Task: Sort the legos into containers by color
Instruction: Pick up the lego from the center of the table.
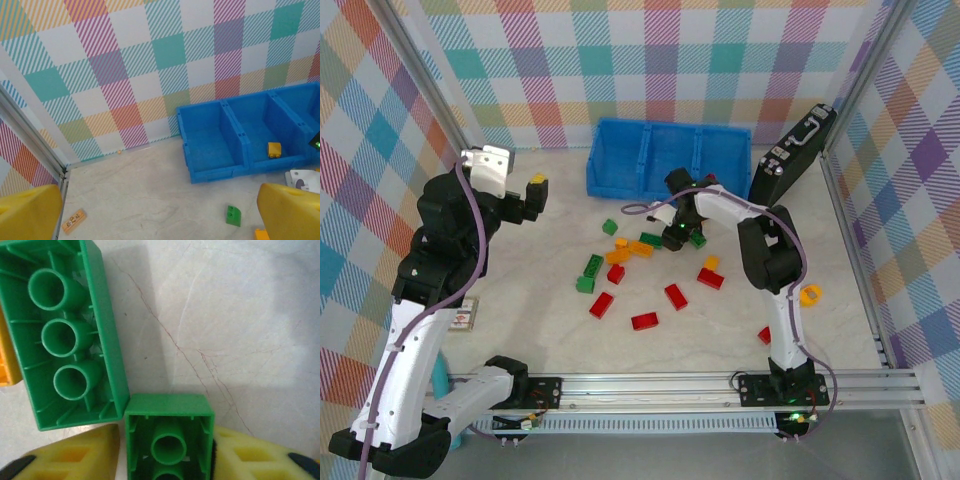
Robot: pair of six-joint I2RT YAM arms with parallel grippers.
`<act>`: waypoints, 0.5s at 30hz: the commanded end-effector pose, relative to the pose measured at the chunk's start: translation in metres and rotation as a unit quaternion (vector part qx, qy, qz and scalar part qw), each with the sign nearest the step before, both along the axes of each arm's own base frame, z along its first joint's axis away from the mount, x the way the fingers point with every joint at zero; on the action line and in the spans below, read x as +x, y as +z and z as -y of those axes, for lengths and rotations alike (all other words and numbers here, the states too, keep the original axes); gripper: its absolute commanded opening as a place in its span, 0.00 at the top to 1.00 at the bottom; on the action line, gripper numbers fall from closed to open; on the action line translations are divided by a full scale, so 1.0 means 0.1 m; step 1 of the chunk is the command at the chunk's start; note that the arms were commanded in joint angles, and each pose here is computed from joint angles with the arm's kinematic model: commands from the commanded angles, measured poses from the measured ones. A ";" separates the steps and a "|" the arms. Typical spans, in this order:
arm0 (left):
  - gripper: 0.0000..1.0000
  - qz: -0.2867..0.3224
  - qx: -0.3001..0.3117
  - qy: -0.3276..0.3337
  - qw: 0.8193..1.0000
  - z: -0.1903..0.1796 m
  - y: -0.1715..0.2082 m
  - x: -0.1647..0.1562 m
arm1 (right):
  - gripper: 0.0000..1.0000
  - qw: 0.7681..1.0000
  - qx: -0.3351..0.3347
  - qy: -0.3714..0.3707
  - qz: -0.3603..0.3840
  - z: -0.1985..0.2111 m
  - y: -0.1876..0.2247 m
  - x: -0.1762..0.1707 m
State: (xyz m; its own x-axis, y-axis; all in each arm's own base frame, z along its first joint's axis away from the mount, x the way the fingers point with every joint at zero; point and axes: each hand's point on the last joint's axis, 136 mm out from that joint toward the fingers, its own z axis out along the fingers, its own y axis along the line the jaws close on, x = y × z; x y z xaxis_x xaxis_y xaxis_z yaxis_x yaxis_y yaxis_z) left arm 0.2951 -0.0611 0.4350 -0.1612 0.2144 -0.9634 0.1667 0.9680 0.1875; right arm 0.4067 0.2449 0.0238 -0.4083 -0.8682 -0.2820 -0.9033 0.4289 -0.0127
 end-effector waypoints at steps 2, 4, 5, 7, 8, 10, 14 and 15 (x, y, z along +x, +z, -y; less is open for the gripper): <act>0.00 0.008 0.005 -0.003 1.000 0.02 0.03 0.02 | 0.67 1.000 0.014 0.001 -0.002 -0.05 0.02 0.03; 0.00 0.008 0.005 -0.002 1.000 0.01 0.04 0.02 | 0.72 1.000 0.014 0.000 -0.005 -0.04 0.03 0.02; 0.00 0.008 0.006 -0.002 1.000 0.01 0.04 0.02 | 0.74 1.000 0.015 0.000 -0.006 -0.04 0.03 0.01; 0.00 0.009 0.006 -0.002 1.000 0.01 0.04 0.02 | 0.78 1.000 0.014 -0.005 -0.006 -0.03 0.06 0.00; 0.00 0.010 0.006 -0.001 1.000 0.01 0.04 0.01 | 0.79 1.000 0.015 -0.010 -0.006 -0.03 0.10 -0.01; 0.00 0.011 0.007 0.000 1.000 0.00 0.05 0.01 | 0.80 0.999 0.027 -0.022 -0.001 -0.04 0.24 -0.01; 0.00 0.013 0.009 0.001 1.000 -0.01 0.05 0.01 | 0.80 0.995 0.082 -0.050 0.021 -0.16 0.73 0.02; 0.00 0.012 0.009 0.001 1.000 0.00 0.04 0.01 | 0.79 0.993 0.096 -0.055 0.027 -0.21 0.86 0.03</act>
State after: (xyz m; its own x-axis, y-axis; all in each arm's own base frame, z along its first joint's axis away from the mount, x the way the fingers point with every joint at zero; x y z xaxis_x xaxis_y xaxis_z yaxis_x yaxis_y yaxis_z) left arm 0.2973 -0.0617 0.4328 -0.1677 0.2202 -0.9609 0.1683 0.9668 0.1922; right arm 0.4061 0.2509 0.0458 -0.4648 -0.8220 -0.3290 -0.8728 0.4878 0.0142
